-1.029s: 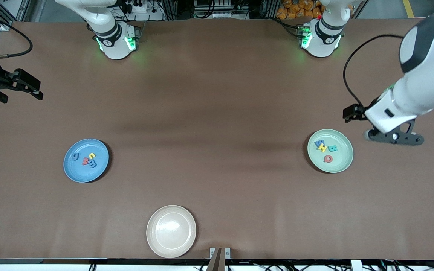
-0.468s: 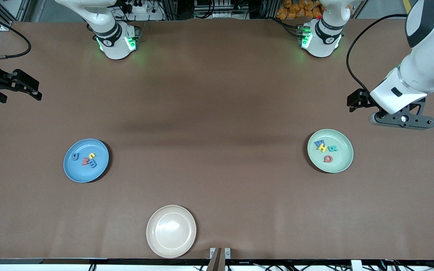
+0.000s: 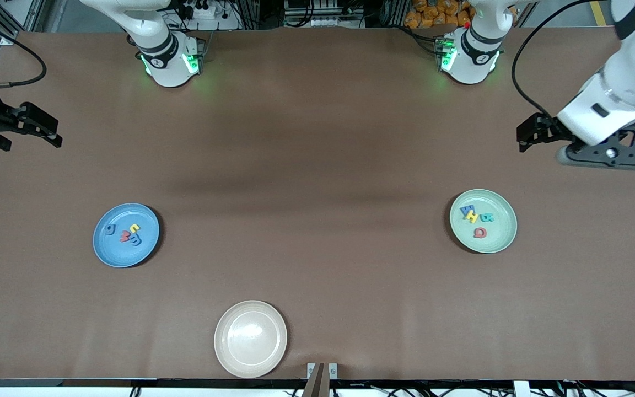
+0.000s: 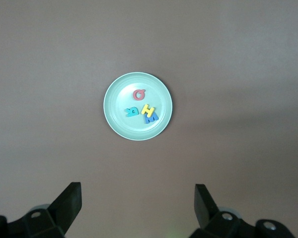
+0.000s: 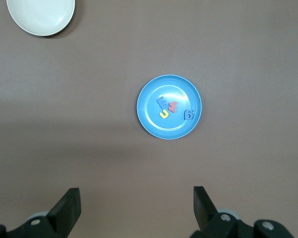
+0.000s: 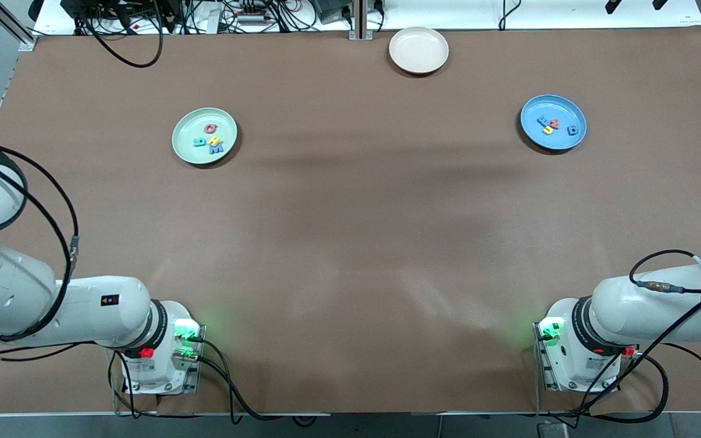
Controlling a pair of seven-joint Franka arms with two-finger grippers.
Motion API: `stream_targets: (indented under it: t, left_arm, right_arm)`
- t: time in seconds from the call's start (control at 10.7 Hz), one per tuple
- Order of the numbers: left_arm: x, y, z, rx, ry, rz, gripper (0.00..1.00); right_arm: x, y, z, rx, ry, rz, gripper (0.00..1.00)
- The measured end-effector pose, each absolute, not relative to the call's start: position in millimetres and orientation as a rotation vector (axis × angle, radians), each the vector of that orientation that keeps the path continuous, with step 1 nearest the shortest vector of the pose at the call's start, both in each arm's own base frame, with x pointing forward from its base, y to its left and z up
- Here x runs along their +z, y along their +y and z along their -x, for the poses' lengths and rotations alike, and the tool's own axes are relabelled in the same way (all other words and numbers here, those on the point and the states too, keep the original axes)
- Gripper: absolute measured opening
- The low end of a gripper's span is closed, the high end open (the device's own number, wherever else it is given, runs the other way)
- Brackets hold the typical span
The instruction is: Sort upper and lower case letters into plates
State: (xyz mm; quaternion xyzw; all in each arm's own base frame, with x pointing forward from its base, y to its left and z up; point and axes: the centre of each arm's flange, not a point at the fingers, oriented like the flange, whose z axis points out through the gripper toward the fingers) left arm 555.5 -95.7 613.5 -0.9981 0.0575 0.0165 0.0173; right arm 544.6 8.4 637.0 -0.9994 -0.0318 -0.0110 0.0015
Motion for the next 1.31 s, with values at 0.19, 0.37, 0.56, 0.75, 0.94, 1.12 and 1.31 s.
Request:
stream_targets:
  t: [0.19,0.37,0.56,0.75,0.94,1.12,1.31]
  left_arm:
    - [618.8,-91.3,-552.9,0.038,0.177,3.102,1.00]
    - [617.9,-90.2,-552.7,0.041,0.174,3.102,1.00]
    - [617.6,-87.0,-553.2,0.044,0.162,3.113,1.00]
    - [617.8,-85.7,-553.7,0.040,0.157,3.117,1.00]
    - [617.8,-74.7,-555.3,0.041,0.126,3.118,1.00]
    - [617.3,-56.0,-557.0,0.043,0.073,3.120,1.00]
    - [619.4,-47.6,-556.2,0.038,0.049,3.120,1.00]
  right_arm:
    - [634.7,8.2,-544.6,-0.029,-0.099,3.137,1.00]
    - [633.4,8.1,-544.6,-0.025,-0.099,3.137,1.00]
    - [632.3,8.0,-544.6,-0.021,-0.099,3.137,1.00]
    - [632.1,8.0,-544.6,-0.021,-0.099,3.137,1.00]
    - [632.1,8.0,-544.6,-0.021,-0.099,3.137,1.00]
    - [632.1,7.9,-544.6,-0.021,-0.099,3.137,1.00]
    - [632.1,7.9,-544.6,-0.021,-0.098,3.137,1.00]
